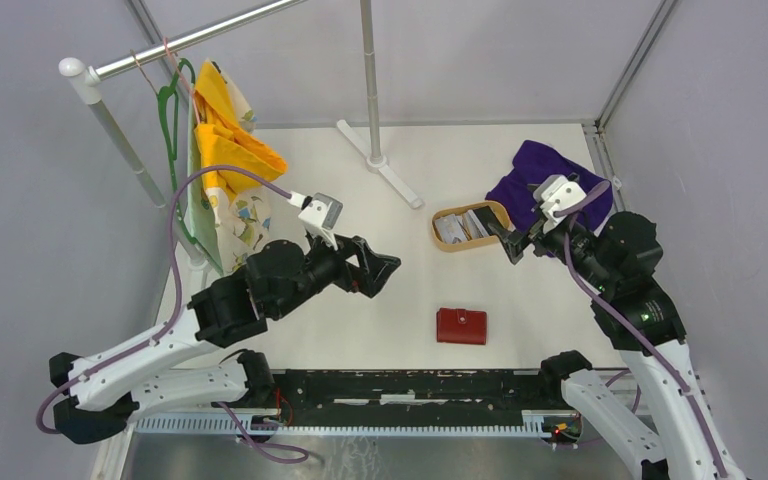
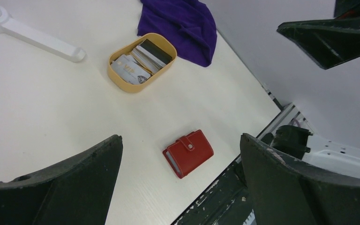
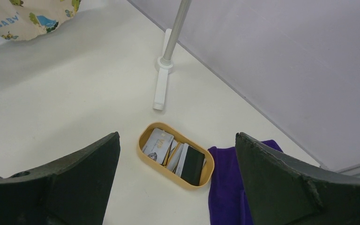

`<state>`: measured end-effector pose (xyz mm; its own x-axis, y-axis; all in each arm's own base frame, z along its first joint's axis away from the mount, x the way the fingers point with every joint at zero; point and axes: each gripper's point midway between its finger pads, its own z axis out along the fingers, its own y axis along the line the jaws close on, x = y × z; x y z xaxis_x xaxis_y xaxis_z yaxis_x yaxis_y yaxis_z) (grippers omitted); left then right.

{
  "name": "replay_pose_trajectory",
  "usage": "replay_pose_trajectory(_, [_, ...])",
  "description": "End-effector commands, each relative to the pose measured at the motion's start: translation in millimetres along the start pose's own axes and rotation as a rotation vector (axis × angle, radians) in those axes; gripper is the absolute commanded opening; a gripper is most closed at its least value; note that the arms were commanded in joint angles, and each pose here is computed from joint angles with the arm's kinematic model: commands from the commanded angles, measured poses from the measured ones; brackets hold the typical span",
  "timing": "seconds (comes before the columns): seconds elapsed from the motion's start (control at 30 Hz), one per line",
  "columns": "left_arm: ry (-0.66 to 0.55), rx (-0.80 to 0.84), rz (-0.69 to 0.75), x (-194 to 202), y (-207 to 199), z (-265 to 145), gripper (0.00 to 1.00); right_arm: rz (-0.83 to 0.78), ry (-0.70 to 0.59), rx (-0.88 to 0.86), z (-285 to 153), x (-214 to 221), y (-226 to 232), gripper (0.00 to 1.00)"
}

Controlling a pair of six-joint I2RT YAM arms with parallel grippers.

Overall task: Put the credit cards into the card holder
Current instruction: Reset both arms

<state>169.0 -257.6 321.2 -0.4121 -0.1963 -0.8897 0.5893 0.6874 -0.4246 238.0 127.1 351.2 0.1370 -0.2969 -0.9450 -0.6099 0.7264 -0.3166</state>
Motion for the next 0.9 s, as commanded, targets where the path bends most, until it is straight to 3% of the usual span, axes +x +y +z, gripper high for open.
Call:
replay_pose_trajectory(0.0, [-0.044, -0.047, 0.085, -18.7, 6.3, -0.4, 1.00, 0.046, -0.067, 0.095, -7.5, -29.6, -18.9, 0.98])
replay_pose_trajectory(0.17, [-0.047, -0.136, 0.133, -18.4, 24.4, -1.2, 1.00, 0.030, -0.057, 0.155, -12.5, -28.0, -29.6, 0.98])
replay_pose_trajectory(0.87, [-0.030, -0.147, 0.181, -11.4, 32.2, -5.6, 1.00, 0.027, -0.046, 0.163, -13.0, -18.8, -37.6, 0.98])
